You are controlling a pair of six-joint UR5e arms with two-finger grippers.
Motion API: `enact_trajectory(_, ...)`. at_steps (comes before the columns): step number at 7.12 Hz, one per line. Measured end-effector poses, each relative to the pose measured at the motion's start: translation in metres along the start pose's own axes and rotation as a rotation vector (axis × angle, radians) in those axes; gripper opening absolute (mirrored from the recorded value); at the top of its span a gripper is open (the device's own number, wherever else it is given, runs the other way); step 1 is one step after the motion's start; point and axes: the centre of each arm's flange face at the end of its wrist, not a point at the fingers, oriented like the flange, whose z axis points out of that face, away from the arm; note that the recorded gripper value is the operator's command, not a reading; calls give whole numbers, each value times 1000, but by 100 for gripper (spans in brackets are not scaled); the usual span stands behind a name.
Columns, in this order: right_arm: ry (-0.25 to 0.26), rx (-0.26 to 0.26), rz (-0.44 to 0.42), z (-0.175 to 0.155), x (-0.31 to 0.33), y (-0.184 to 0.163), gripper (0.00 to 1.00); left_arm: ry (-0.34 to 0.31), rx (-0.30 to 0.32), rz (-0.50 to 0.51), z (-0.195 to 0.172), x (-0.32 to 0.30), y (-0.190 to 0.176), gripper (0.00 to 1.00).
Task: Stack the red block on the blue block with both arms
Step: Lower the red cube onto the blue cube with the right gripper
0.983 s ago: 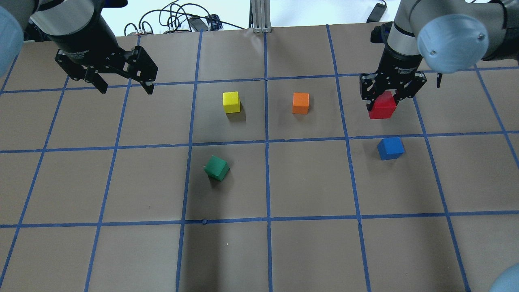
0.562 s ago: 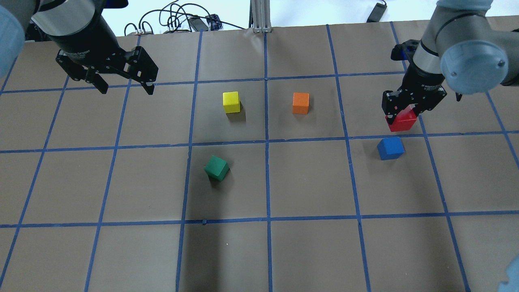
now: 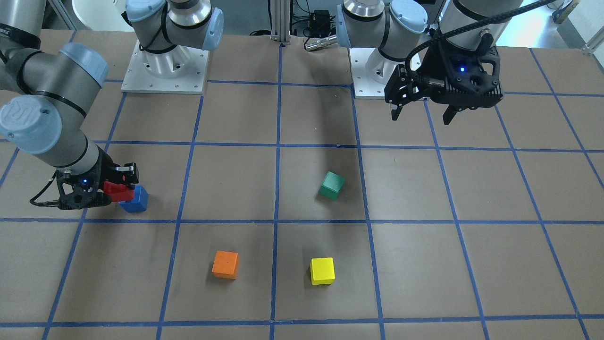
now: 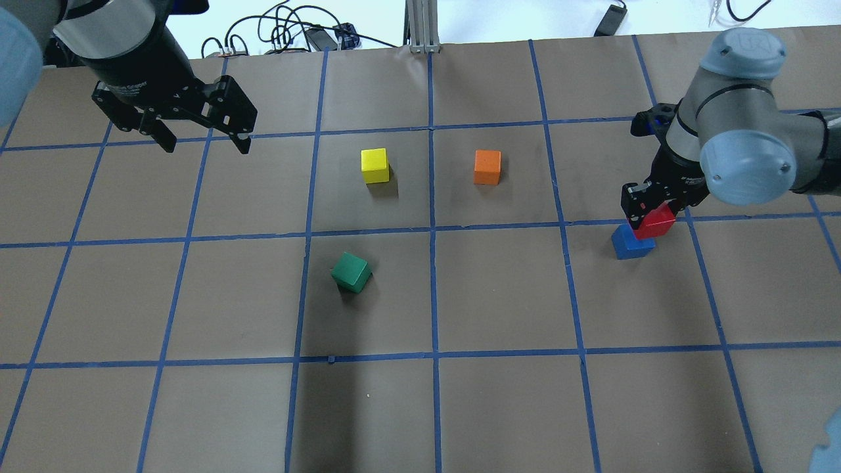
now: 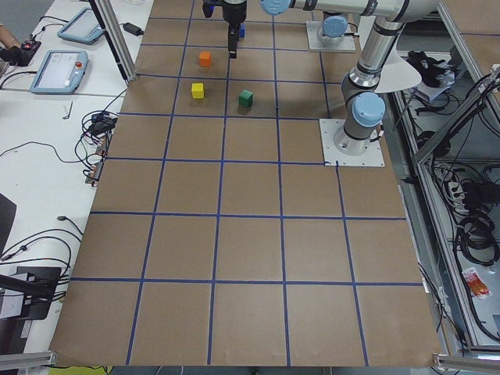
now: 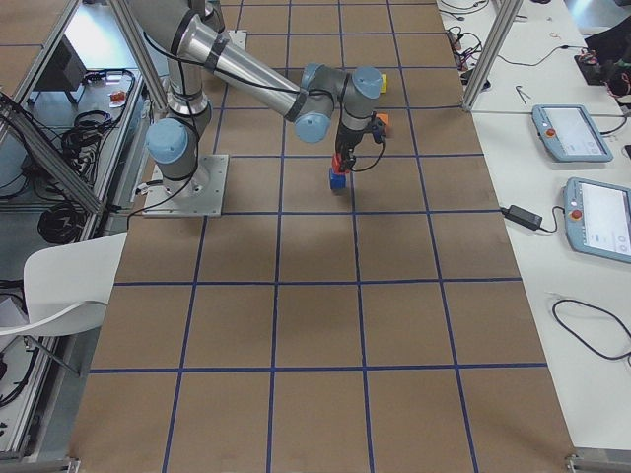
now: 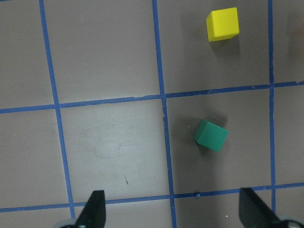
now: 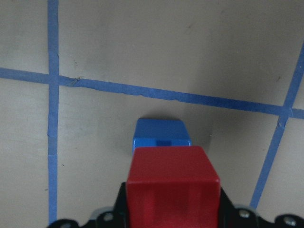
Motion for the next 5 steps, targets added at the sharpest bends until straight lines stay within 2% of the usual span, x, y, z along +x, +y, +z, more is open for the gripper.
enact_trajectory(3, -5, 0, -1, 5, -1, 0, 12, 0, 1, 1, -1, 0, 1, 100)
enact_trajectory(5, -13, -7, 2, 11, -2, 2, 30, 0, 2, 1, -2, 0, 1, 100)
